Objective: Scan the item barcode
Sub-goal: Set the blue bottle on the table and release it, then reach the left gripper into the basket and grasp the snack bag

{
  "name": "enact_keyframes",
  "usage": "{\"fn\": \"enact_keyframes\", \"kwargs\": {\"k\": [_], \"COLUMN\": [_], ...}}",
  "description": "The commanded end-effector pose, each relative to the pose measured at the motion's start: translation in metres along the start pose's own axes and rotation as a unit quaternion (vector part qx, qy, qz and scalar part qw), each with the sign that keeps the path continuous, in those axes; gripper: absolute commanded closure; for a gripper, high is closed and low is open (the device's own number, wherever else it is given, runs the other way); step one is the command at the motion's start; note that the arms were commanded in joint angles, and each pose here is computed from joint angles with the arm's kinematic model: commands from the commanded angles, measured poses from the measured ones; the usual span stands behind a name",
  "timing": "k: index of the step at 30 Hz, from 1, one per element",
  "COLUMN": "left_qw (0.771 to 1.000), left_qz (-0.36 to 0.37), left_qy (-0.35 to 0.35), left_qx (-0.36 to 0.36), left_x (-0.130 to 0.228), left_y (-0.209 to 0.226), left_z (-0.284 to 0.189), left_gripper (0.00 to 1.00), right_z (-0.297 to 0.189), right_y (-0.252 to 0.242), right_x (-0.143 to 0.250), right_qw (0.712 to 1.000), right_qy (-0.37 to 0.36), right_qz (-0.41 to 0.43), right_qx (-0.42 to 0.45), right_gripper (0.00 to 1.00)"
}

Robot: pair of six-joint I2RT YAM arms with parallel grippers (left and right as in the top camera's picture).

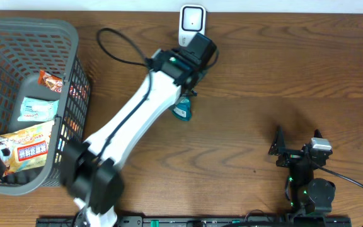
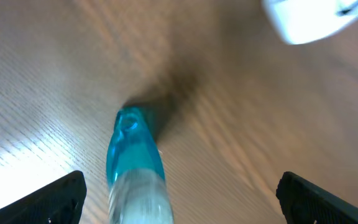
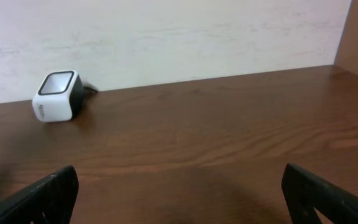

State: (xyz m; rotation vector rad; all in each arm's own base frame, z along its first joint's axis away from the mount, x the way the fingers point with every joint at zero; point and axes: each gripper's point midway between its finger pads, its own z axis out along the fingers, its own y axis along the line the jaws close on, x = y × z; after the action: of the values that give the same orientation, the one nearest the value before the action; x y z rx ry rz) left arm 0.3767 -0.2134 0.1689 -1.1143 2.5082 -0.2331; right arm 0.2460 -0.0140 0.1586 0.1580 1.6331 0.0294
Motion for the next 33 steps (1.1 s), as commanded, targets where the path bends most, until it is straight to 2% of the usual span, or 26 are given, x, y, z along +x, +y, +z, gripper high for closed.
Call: {"fn": "enact_keyframes", "kwargs": {"k": [1,6,9,13,16,21,26,30,33], "left_qw": [0.994,0.972,0.958,0.948,0.941,0.935,0.935,0.913,0.902], "left_qz": [0.047,0.100,0.092,0.003,-0.089,-0.221,-0.298,-0.366,-0.379], "left_qy": [-0.057,-0.181,-0.251,-0.313,-0.327,-0.269,-0.156,-0.052,0.004], "left_qx": [0.081,0.110,0.100,0.061,0.010,-0.072,-0.117,-0.170,-0.205], "left_x": [-0.038,-0.102,-0.146,-0.205,-0.235,-0.251,-0.250,-0.235,-0.227], "left_y": [-0.009,0.017,0.049,0.117,0.178,0.264,0.308,0.337,0.351], "left_z": [-0.075,-0.151,-0.190,-0.225,-0.232,-0.209,-0.159,-0.114,-0.083], "left_gripper": [0.02,0.02,0.02,0.02,0.02,0.02,0.02,0.02,0.02], "right_z": [0.000,0.000,0.000,0.000,0.000,0.000,0.000,0.000,0.000], "right_y": [0.002,0.002,0.002,0.002,0.002,0.002,0.002,0.002,0.002], "right_x": [0.001,0.001,0.001,0.001,0.001,0.001,0.001,0.001,0.001], "right_qw": [1.000,1.000,1.000,1.000,1.000,1.000,1.000,1.000,1.000], "right_qy": [0.000,0.000,0.000,0.000,0.000,0.000,0.000,0.000,0.000], "right_qz": [-0.007,-0.007,-0.007,-0.007,-0.007,-0.007,-0.007,-0.007,-0.007], "right_qx": [-0.005,-0.005,-0.005,-0.005,-0.005,-0.005,-0.005,-0.005,-0.005], "right_gripper": [0.01,0.01,0.01,0.01,0.01,0.01,0.01,0.01,0.01]}}
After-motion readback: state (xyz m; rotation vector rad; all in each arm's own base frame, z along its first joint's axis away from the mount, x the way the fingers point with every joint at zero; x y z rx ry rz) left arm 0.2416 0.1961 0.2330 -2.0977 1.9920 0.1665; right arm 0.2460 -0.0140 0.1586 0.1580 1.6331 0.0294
